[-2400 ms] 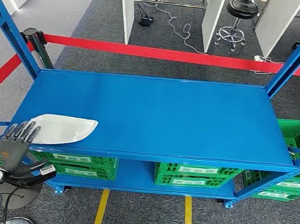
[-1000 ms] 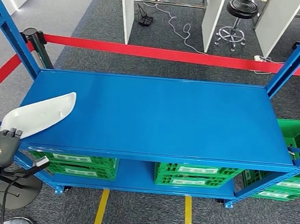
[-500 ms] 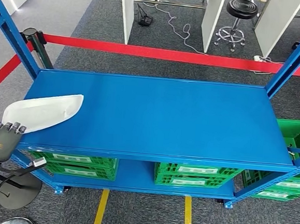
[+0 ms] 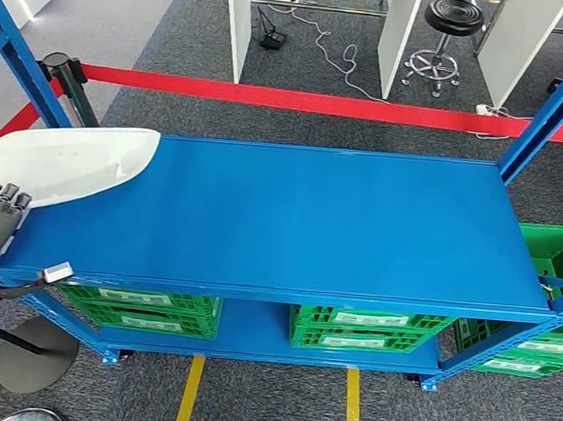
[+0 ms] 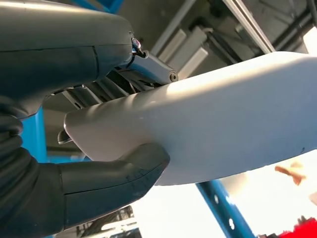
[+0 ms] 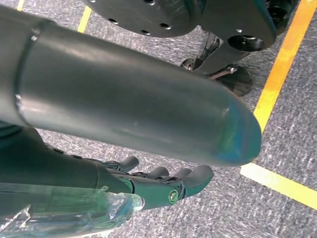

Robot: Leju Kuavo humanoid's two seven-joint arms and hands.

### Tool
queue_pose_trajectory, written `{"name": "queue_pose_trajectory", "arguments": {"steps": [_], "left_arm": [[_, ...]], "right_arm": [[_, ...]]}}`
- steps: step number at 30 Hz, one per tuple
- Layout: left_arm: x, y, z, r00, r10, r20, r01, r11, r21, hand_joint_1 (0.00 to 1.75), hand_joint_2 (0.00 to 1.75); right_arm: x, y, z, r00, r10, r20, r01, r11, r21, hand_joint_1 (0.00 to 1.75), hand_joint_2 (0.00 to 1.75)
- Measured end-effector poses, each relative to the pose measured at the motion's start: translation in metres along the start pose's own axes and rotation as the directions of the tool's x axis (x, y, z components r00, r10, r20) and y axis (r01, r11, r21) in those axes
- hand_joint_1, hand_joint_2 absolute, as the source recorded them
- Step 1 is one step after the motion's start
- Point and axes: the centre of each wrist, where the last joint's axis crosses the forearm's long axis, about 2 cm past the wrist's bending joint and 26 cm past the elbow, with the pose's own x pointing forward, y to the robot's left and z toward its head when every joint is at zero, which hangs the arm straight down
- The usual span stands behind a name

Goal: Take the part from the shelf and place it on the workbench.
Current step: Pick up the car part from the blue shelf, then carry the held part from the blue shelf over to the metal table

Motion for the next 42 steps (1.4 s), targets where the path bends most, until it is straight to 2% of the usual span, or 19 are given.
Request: {"name": "queue_pose_trajectory", "arguments": {"steps": [12, 22, 42], "left_arm": [[-0.019, 0.028, -0.019, 0.999, 0.014, -0.028, -0.010, 0.992, 0.125, 1.75, 1.75], [-0.024, 0.031, -0.021, 0.999, 0.011, -0.043, -0.005, 0.991, 0.136, 1.75, 1.75], [-0.021, 0.031, -0.021, 0.999, 0.022, -0.030, -0.018, 0.990, 0.139, 1.75, 1.75]], "right_arm": [[0.003, 0.007, 0.000, 1.000, -0.012, 0.015, 0.012, 1.000, 0.000, 0.00, 0.00], [0.008, 0.010, -0.001, 1.000, -0.014, 0.025, 0.014, 1.000, -0.011, 0.00, 0.00], [0.009, 0.010, -0.001, 0.999, -0.043, 0.031, 0.043, 0.999, -0.019, 0.00, 0.00]]}}
